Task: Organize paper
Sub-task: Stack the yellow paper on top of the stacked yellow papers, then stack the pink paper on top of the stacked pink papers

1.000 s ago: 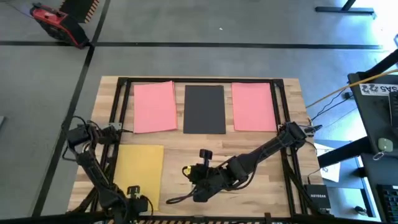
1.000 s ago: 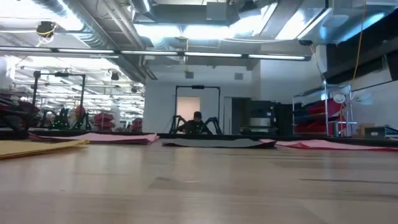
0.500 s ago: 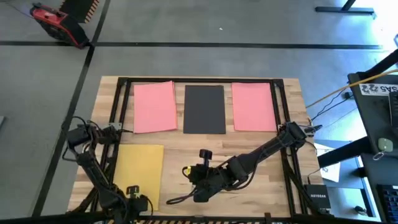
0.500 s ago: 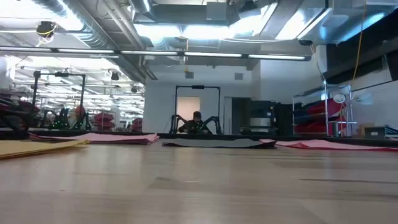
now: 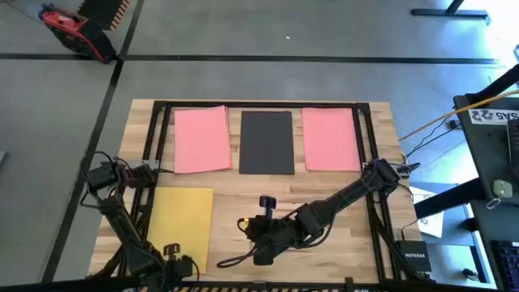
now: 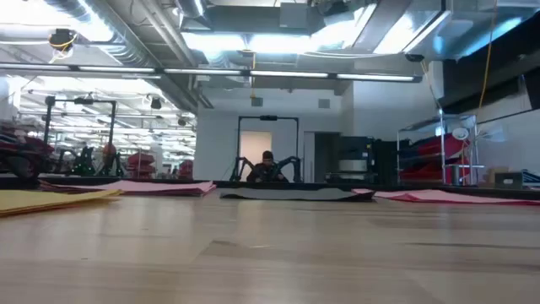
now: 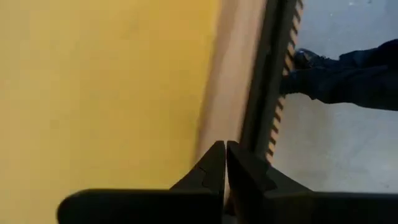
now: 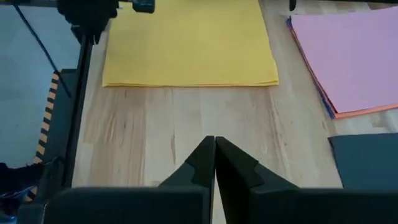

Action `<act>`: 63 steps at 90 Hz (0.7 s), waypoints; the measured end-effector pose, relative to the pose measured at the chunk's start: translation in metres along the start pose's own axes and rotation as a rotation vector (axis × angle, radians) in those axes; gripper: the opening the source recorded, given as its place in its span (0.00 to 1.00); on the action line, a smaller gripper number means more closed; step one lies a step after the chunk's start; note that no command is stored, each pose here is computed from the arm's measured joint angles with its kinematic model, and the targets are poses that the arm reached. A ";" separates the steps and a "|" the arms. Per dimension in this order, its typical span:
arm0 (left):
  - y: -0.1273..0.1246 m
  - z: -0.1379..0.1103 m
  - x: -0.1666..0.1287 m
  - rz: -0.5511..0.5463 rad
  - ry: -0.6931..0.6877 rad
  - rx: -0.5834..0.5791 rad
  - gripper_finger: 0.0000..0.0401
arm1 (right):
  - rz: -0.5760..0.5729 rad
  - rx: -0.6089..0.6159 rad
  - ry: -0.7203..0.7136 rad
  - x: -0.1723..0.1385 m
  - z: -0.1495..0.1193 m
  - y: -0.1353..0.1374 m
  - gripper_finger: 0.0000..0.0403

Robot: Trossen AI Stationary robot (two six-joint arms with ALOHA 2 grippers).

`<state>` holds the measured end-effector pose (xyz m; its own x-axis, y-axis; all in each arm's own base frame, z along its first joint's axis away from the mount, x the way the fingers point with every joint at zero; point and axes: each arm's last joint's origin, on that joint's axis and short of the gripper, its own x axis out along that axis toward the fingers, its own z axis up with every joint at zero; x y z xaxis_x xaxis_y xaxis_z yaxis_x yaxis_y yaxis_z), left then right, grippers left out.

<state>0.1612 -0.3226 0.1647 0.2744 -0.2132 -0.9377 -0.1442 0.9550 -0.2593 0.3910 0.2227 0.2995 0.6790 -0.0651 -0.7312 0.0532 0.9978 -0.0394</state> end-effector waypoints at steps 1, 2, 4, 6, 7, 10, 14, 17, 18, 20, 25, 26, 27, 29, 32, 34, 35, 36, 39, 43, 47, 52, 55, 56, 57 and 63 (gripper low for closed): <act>-0.001 0.001 -0.001 -0.004 -0.001 -0.001 0.00 | 0.005 0.000 0.002 0.000 0.000 0.000 0.00; -0.002 0.001 -0.002 -0.008 -0.003 -0.001 0.00 | 0.009 0.001 0.004 0.000 0.000 0.000 0.00; -0.005 0.002 -0.004 -0.020 -0.006 -0.003 0.00 | 0.020 0.001 0.009 0.000 0.000 0.000 0.00; -0.008 0.004 -0.007 -0.031 -0.010 -0.005 0.00 | 0.027 0.001 0.012 0.000 0.000 0.000 0.00; -0.010 0.004 -0.008 -0.038 -0.012 -0.006 0.00 | 0.030 0.001 0.013 0.000 0.000 0.001 0.00; -0.014 0.006 -0.012 -0.056 -0.017 -0.009 0.00 | 0.036 0.001 0.017 0.000 0.000 0.001 0.00; -0.020 0.009 -0.017 -0.075 -0.028 -0.012 0.00 | 0.042 -0.002 0.020 0.000 0.000 0.001 0.00; -0.023 0.011 -0.021 -0.083 -0.038 -0.014 0.00 | 0.042 -0.003 0.020 0.000 0.000 0.001 0.00; -0.024 0.011 -0.022 -0.085 -0.041 -0.014 0.00 | 0.042 -0.003 0.020 0.000 0.000 0.001 0.00; -0.026 0.012 -0.024 -0.090 -0.052 -0.015 0.00 | 0.042 -0.003 0.020 0.000 0.000 0.001 0.00; -0.030 0.015 -0.029 -0.101 -0.096 -0.020 0.00 | 0.042 -0.011 0.020 0.000 0.000 0.001 0.00; -0.031 0.015 -0.030 -0.103 -0.106 -0.020 0.00 | 0.043 -0.014 0.020 0.000 0.000 0.001 0.00; -0.031 0.015 -0.031 -0.105 -0.118 -0.020 0.00 | 0.043 -0.017 0.020 0.000 0.000 0.001 0.00; -0.031 0.015 -0.033 -0.103 -0.138 -0.021 0.00 | 0.046 -0.022 0.020 0.000 0.000 0.001 0.00; -0.030 0.016 -0.037 -0.094 -0.166 -0.021 0.00 | 0.058 -0.024 0.021 0.000 0.000 0.002 0.00; -0.029 0.016 -0.039 -0.085 -0.183 -0.021 0.00 | 0.064 -0.025 0.020 0.000 0.000 0.002 0.00; -0.028 0.016 -0.040 -0.080 -0.191 -0.021 0.00 | 0.067 -0.026 0.020 0.000 0.000 0.002 0.00; -0.027 0.016 -0.040 -0.072 -0.198 -0.021 0.00 | 0.069 -0.027 0.019 0.000 0.000 0.002 0.00; -0.023 0.016 -0.044 -0.044 -0.224 -0.023 0.00 | 0.071 -0.035 0.016 0.001 0.000 0.002 0.00; -0.016 0.016 -0.049 -0.006 -0.261 -0.032 0.00 | 0.078 -0.042 0.006 0.003 -0.001 0.003 0.00; -0.009 0.017 -0.054 0.008 -0.314 -0.037 0.00 | 0.091 -0.050 0.012 0.007 -0.004 0.004 0.00; -0.001 0.019 -0.062 0.004 -0.382 -0.053 0.00 | 0.116 -0.064 0.031 0.013 -0.009 0.005 0.00; 0.005 0.021 -0.066 -0.009 -0.417 -0.063 0.00 | 0.138 -0.066 0.041 0.016 -0.012 0.006 0.00; 0.007 0.022 -0.068 -0.014 -0.429 -0.064 0.00 | 0.145 -0.066 0.043 0.018 -0.013 0.007 0.00; 0.009 0.022 -0.069 -0.020 -0.440 -0.065 0.00 | 0.151 -0.066 0.044 0.019 -0.014 0.007 0.00; 0.022 0.026 -0.075 -0.055 -0.509 -0.076 0.00 | 0.180 -0.063 0.045 0.024 -0.020 0.008 0.00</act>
<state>0.1626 -0.2806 0.2351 0.7083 -0.1177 -0.6960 -0.1796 0.9235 -0.3390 0.3929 0.2290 0.2683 0.6401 0.1134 -0.7598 -0.1126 0.9922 0.0532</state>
